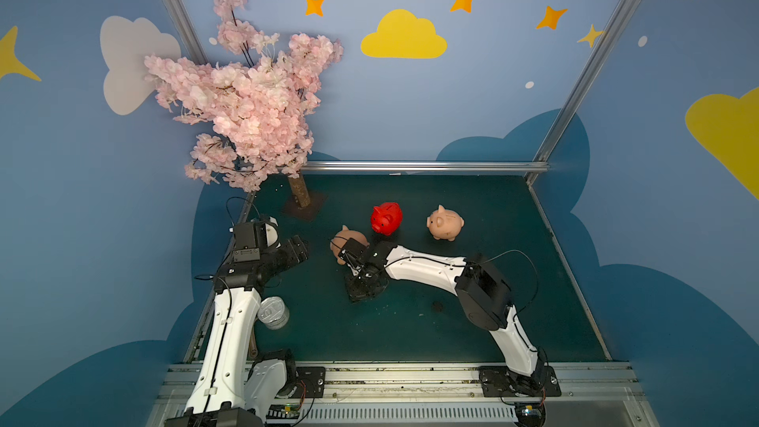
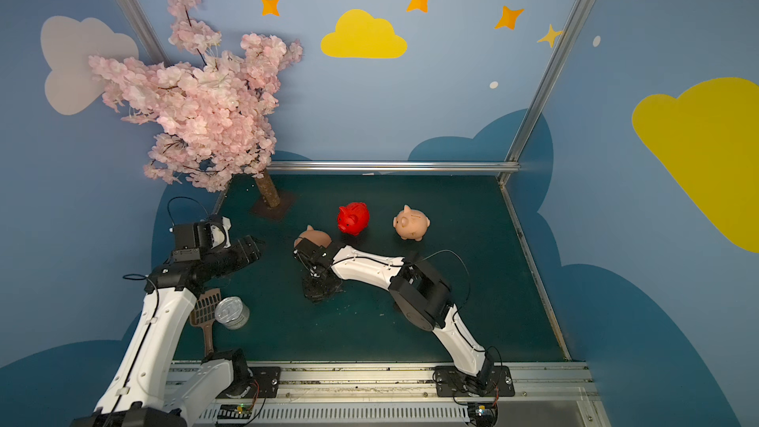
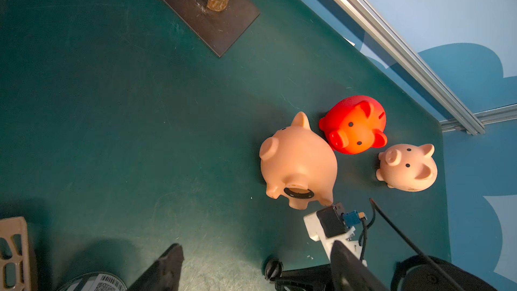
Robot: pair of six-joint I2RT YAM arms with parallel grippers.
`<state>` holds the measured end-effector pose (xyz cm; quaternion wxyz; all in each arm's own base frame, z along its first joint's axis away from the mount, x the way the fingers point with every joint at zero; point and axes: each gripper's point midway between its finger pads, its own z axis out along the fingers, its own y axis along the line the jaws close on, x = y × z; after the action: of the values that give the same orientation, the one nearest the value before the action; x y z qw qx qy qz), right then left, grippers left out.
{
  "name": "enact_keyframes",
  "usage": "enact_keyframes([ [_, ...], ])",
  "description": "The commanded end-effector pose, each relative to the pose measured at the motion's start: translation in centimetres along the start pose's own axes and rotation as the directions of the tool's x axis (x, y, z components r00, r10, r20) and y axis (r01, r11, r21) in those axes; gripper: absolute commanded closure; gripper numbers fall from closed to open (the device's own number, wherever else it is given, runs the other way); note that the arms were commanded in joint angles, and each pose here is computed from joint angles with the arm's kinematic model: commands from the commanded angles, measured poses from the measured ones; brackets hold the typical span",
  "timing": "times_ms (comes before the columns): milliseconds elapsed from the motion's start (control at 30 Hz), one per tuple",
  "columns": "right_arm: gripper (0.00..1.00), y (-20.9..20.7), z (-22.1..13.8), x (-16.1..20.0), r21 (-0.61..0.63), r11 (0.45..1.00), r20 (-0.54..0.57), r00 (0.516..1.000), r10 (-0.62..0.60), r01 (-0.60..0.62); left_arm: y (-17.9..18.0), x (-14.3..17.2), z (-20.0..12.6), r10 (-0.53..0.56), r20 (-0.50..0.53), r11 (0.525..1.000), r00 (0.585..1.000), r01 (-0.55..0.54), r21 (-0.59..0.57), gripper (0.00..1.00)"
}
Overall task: Close piggy banks
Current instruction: Adjust the knob at the center of the board.
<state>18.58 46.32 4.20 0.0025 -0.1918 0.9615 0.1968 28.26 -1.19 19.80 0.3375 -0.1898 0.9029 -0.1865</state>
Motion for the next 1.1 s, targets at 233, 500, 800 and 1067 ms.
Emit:
enact_keyframes([
  [233, 0.83, -0.6, 1.3, 0.1, 0.039, 0.999, -0.029, 0.999, 0.013, -0.011, -0.2, 0.0, -0.2, 0.017, 0.015, 1.000, 1.000, -0.017, 0.020, 0.17],
  [500, 0.83, -1.3, 1.8, 0.0, 0.062, 0.998, -0.039, 0.999, 0.014, -0.012, -0.2, 0.0, -0.1, 0.020, 0.016, 1.000, 1.000, -0.020, 0.024, 0.16],
  [800, 0.87, -3.4, 1.4, 1.2, 0.162, 0.986, -0.072, 0.997, -0.026, 0.037, -0.2, -0.1, -0.2, 0.026, 0.020, 0.999, 0.999, -0.026, 0.024, 0.16],
  [1067, 0.99, -6.6, 0.3, 2.7, 0.282, 0.953, -0.118, 0.990, -0.083, 0.114, -0.4, 0.1, -0.2, 0.022, 0.021, 0.999, 1.000, -0.023, 0.041, 0.16],
])
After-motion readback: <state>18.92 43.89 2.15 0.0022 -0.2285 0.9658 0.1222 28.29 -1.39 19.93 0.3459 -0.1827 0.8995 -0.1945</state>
